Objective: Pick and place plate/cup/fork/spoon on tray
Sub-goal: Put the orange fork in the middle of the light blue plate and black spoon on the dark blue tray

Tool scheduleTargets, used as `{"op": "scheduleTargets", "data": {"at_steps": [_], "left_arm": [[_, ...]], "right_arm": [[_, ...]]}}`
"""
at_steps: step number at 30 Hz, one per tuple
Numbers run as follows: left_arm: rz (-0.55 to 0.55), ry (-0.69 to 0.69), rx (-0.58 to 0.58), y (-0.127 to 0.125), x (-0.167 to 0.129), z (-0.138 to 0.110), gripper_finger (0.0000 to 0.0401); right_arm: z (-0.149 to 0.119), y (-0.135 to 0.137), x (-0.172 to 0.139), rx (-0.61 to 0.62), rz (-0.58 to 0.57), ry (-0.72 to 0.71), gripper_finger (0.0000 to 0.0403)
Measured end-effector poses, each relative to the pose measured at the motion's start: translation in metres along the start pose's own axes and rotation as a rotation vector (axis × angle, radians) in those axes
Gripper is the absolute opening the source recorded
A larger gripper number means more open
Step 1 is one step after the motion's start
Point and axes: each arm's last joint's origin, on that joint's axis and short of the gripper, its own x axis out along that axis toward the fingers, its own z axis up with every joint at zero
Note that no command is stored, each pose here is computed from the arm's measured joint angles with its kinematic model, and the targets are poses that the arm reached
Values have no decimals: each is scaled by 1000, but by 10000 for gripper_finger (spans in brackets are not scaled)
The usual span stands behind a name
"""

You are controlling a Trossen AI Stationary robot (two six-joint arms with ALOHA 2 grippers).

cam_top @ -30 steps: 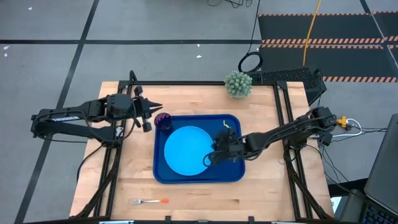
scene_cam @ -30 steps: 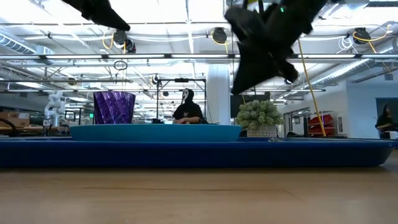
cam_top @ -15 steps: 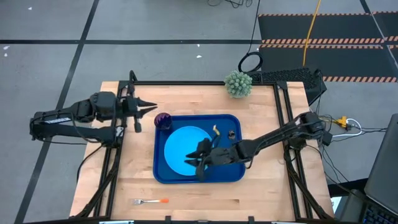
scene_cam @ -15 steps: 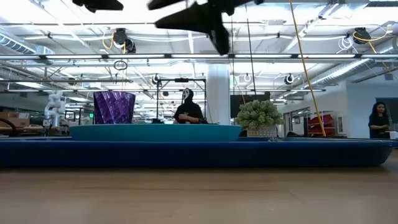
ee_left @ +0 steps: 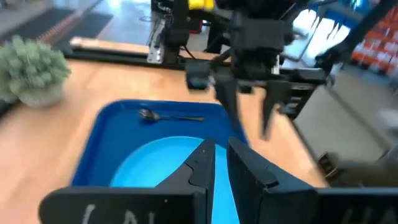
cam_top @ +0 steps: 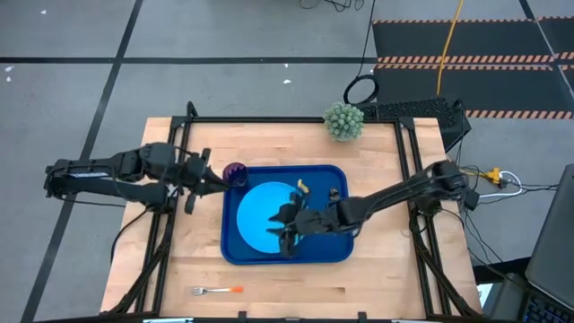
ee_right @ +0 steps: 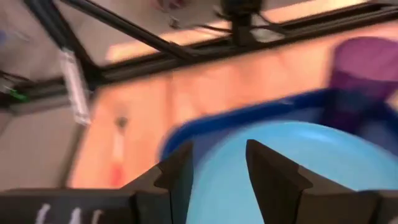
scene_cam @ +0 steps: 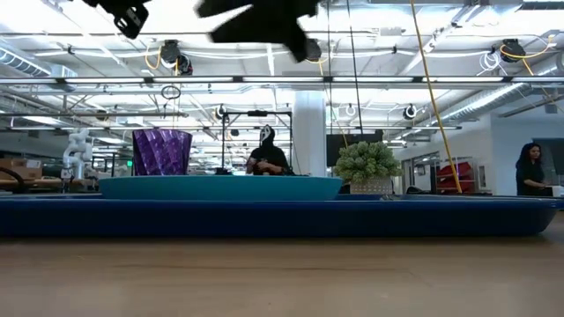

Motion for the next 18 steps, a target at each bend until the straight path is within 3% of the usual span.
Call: {"op": "scheduleTargets", "data": {"at_steps": [3,8,18], "left_arm": [[-31,6,-149,-4,1,0,44],[-187,248,-321,-20,17,-17,44],[-261,663,-592,-74,64,-53,44]], "right_arm": [[7,-8,-22,-63,-134,28,140],[12,-19,-53,-128,-302,71,140],[-31,-51,-87,-118,-408,9,139]]}}
